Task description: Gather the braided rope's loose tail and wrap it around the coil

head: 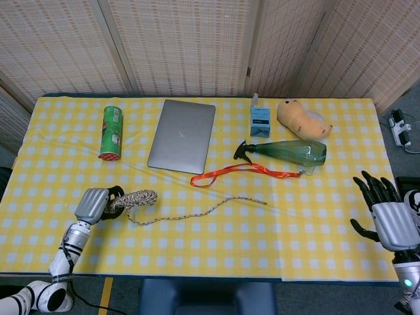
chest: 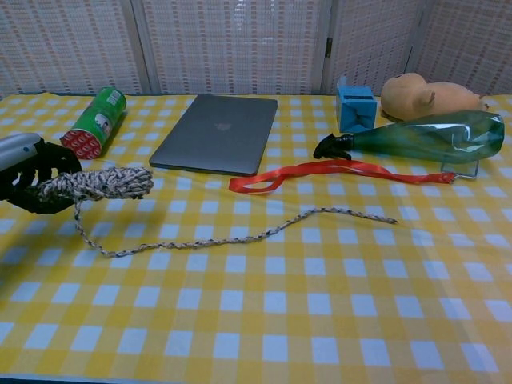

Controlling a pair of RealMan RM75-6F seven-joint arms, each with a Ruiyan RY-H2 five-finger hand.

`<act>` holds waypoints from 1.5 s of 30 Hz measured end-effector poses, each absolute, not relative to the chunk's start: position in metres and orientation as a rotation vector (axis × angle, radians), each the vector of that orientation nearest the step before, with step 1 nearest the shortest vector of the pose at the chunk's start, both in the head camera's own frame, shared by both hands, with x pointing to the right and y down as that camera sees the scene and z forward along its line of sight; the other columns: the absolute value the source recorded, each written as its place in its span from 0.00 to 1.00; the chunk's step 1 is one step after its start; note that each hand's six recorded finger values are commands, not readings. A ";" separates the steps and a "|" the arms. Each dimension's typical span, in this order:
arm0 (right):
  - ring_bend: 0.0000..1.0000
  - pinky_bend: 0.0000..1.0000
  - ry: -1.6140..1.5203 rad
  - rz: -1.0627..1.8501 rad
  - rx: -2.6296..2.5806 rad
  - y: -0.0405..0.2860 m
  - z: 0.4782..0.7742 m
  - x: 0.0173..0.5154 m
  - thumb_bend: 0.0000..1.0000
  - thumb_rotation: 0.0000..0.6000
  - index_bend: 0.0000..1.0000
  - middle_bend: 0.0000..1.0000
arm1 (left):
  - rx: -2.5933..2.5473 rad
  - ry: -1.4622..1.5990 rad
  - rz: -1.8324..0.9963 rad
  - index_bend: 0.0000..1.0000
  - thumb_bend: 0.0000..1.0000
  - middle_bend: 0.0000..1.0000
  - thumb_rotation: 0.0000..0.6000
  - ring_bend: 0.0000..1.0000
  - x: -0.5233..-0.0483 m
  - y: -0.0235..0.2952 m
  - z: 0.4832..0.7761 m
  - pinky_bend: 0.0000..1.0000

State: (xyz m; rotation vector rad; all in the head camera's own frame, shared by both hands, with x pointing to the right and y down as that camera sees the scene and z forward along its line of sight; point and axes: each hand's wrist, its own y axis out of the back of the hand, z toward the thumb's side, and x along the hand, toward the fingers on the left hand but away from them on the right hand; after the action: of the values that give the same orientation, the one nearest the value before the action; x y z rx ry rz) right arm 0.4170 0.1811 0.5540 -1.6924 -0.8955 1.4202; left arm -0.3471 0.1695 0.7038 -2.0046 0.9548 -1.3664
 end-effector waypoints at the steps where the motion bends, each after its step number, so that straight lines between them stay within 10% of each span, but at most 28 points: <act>1: 0.11 0.07 -0.875 1.404 -1.712 0.177 0.557 0.410 0.30 1.00 0.15 0.04 | -2.015 0.959 -1.356 0.81 0.73 0.74 1.00 0.69 -0.345 0.169 0.702 0.80; 6: 0.17 0.12 -0.776 1.315 -1.821 0.157 0.580 0.366 0.30 1.00 0.33 0.11 | -2.049 0.968 -1.326 0.81 0.73 0.74 1.00 0.69 -0.336 0.169 0.697 0.80; 21: 0.17 0.13 -0.588 1.266 -2.043 0.124 0.664 0.246 0.30 1.00 0.39 0.14 | -2.093 0.958 -1.266 0.81 0.73 0.74 1.00 0.69 -0.318 0.169 0.685 0.80; 45: 0.17 0.15 -0.504 1.391 -1.982 0.129 0.755 0.200 0.37 1.00 0.48 0.18 | -2.110 0.973 -1.290 0.81 0.73 0.74 1.00 0.69 -0.321 0.174 0.687 0.80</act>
State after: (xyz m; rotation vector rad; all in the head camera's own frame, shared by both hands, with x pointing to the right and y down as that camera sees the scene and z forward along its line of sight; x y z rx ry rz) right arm 0.1996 0.1286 0.7553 -1.9820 -0.5043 1.3910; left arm -0.3213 0.1738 0.6872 -2.1096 0.9728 -1.2902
